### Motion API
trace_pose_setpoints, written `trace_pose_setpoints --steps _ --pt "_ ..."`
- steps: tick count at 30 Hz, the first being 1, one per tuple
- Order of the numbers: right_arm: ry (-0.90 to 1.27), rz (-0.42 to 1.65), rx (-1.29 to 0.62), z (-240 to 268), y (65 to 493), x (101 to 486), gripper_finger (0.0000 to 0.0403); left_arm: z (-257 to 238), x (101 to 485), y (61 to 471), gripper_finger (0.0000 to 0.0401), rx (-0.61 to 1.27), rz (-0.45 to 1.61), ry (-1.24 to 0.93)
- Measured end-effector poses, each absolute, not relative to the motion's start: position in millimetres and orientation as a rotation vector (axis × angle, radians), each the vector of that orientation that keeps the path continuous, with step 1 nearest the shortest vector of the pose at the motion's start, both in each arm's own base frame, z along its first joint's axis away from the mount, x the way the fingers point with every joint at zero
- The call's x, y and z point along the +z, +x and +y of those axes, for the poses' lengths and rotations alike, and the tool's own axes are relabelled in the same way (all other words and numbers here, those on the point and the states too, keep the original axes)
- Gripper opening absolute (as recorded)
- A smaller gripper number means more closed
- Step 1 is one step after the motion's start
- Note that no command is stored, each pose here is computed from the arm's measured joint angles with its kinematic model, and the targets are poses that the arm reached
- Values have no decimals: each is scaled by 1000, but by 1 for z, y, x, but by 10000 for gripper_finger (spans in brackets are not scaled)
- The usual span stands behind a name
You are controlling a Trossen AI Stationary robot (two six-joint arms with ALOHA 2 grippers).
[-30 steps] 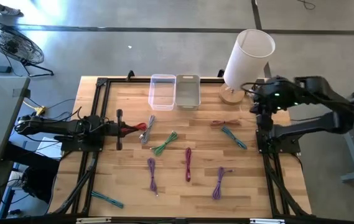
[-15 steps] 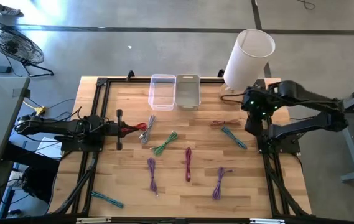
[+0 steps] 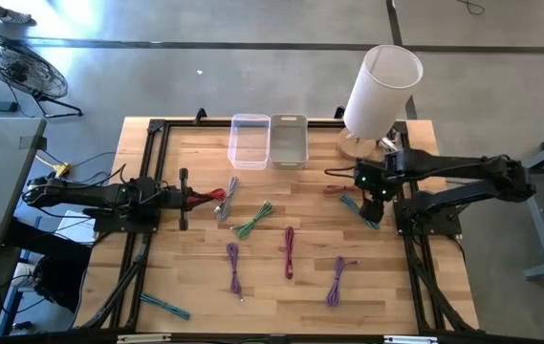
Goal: Pick & Place USB Port
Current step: Put the blue and black charger cable into the transparent bin
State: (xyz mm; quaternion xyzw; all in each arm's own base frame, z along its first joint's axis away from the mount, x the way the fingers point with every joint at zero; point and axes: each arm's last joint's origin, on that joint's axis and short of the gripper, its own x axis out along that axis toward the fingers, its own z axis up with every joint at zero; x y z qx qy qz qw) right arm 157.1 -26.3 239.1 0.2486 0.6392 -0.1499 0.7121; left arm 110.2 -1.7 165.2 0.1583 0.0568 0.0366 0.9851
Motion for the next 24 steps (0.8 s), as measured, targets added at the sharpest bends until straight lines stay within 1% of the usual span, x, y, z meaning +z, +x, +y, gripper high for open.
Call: trace_pose_setpoints --steps 6,9,12,24 --pt "584 1426 -365 -26 154 210 220 -1 161 110 1 74 157 323" --pt "583 1421 -375 -26 153 200 220 0 161 109 1 124 172 327" --pt "574 1427 -385 -26 151 191 220 1 161 109 1 155 168 328" --pt "580 1380 -371 -25 148 162 220 1 163 110 1 153 150 325"
